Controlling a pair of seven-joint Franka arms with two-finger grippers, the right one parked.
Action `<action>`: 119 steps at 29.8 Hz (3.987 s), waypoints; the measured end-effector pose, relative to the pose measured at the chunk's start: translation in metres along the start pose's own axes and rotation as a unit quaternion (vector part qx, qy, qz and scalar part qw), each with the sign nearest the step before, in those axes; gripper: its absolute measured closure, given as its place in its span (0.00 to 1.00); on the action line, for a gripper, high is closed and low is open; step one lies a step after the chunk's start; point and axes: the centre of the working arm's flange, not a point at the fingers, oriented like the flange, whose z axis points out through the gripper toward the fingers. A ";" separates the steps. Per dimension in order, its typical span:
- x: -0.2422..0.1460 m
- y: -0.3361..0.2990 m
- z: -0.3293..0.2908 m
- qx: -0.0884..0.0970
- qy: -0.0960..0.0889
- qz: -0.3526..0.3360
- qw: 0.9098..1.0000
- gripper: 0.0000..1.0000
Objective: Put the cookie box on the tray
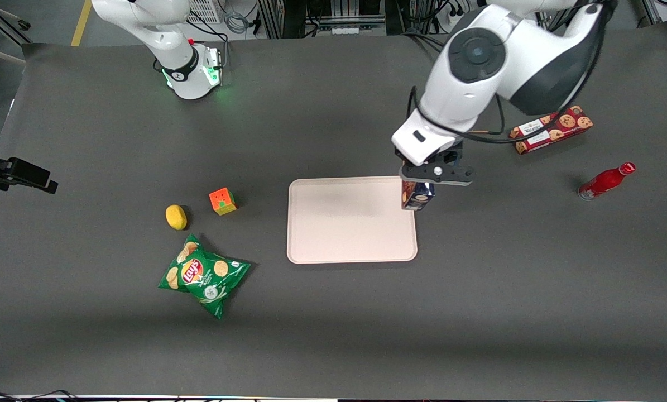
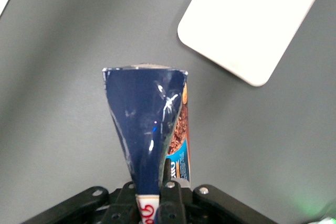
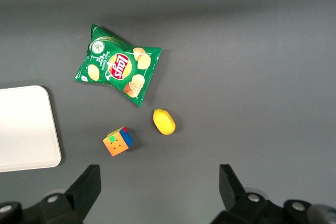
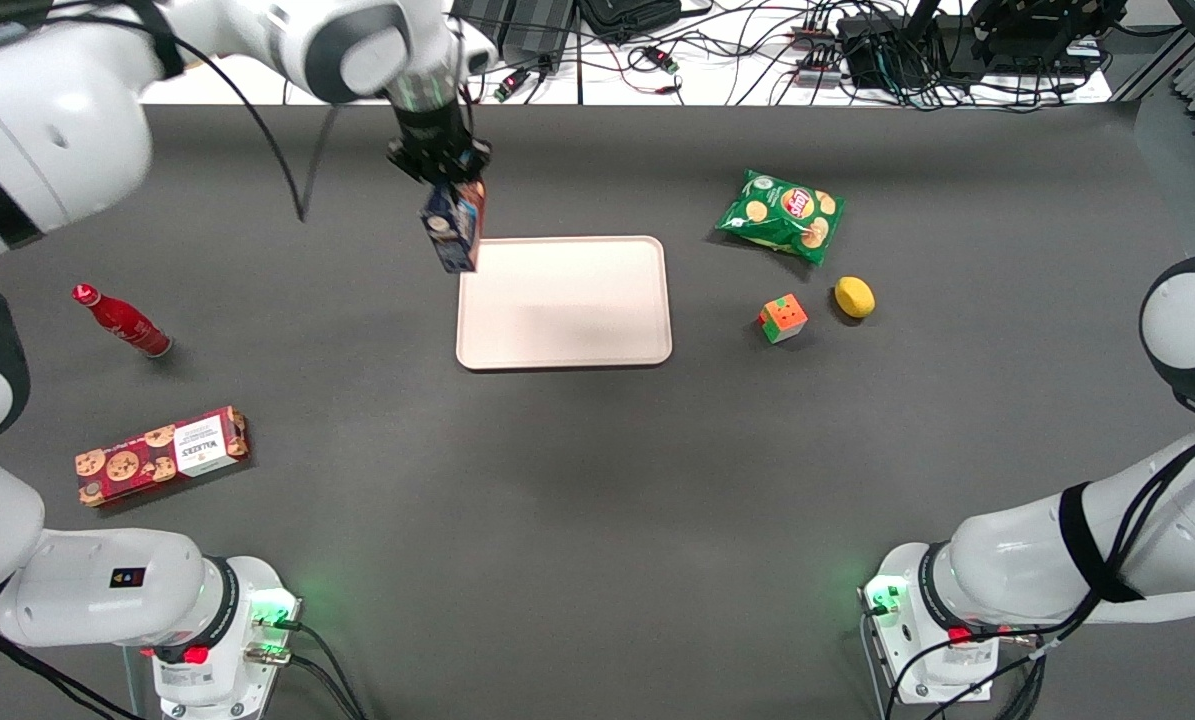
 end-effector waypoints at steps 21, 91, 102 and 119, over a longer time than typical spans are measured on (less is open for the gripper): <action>0.011 0.025 0.156 0.019 0.002 -0.021 1.000 0.91; 0.055 -0.065 -0.032 0.066 -0.023 0.108 0.992 0.00; 0.054 -0.233 -0.139 0.055 -0.001 0.117 0.992 0.00; 0.037 -0.320 -0.095 0.031 0.007 0.106 0.994 0.00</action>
